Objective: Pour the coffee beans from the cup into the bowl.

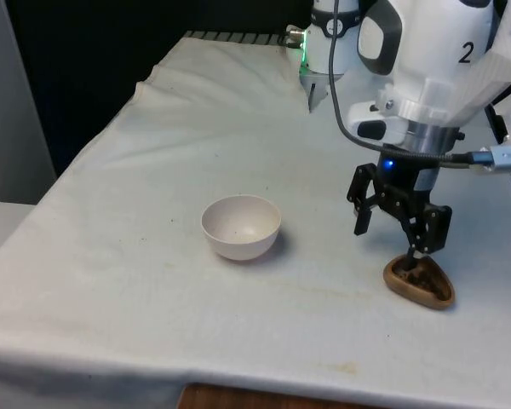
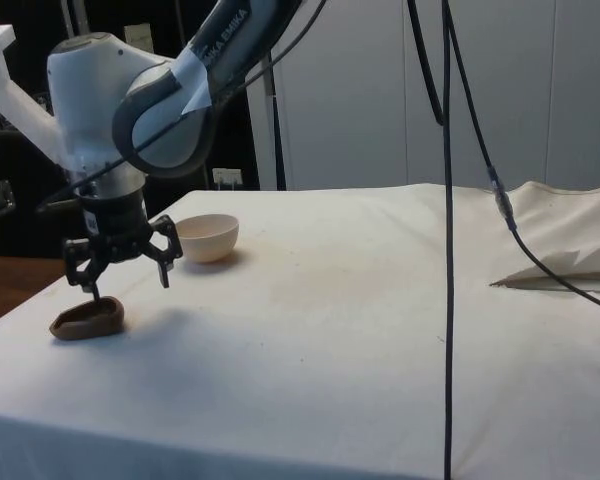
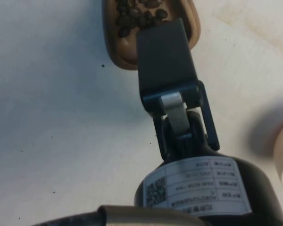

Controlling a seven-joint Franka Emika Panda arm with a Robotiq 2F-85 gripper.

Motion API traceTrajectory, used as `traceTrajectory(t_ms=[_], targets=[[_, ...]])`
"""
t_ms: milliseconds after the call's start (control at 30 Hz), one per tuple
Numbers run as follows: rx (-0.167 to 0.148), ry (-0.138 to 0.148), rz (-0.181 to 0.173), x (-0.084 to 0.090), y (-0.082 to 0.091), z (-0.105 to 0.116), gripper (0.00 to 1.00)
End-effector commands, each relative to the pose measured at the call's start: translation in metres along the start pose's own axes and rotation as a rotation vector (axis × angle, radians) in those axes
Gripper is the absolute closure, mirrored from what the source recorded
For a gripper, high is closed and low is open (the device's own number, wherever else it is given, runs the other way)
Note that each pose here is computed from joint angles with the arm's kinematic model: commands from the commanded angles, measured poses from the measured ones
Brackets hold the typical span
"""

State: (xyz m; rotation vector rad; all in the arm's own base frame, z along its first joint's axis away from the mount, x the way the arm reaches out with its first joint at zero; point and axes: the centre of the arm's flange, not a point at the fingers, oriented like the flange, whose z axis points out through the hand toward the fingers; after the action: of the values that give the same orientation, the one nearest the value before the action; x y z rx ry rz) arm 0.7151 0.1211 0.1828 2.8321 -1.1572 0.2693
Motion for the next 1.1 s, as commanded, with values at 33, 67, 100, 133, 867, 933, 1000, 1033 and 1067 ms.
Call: traceTrajectory(t_ms=[33, 67, 100, 133, 867, 933, 1000, 1033, 1067], targets=[[0.020, -0.001, 0.005, -0.0009, -0.0015, 0.0018, 0.00], [0.023, -0.002, 0.006, -0.0003, -0.0012, 0.0023, 0.00], [0.030, -0.004, 0.007, -0.0003, -0.0019, 0.0016, 0.00], [0.034, -0.007, 0.007, -0.0010, -0.0023, 0.0021, 0.00], [0.057, -0.020, 0.017, -0.0016, -0.0015, 0.0052, 0.00], [0.067, -0.022, 0.020, -0.0026, -0.0018, 0.0047, 0.00], [0.079, -0.024, 0.023, -0.0037, -0.0014, 0.0043, 0.00], [0.083, -0.026, 0.025, -0.0041, -0.0005, 0.0046, 0.00], [0.092, -0.028, 0.028, -0.0056, 0.0008, 0.0048, 0.00]])
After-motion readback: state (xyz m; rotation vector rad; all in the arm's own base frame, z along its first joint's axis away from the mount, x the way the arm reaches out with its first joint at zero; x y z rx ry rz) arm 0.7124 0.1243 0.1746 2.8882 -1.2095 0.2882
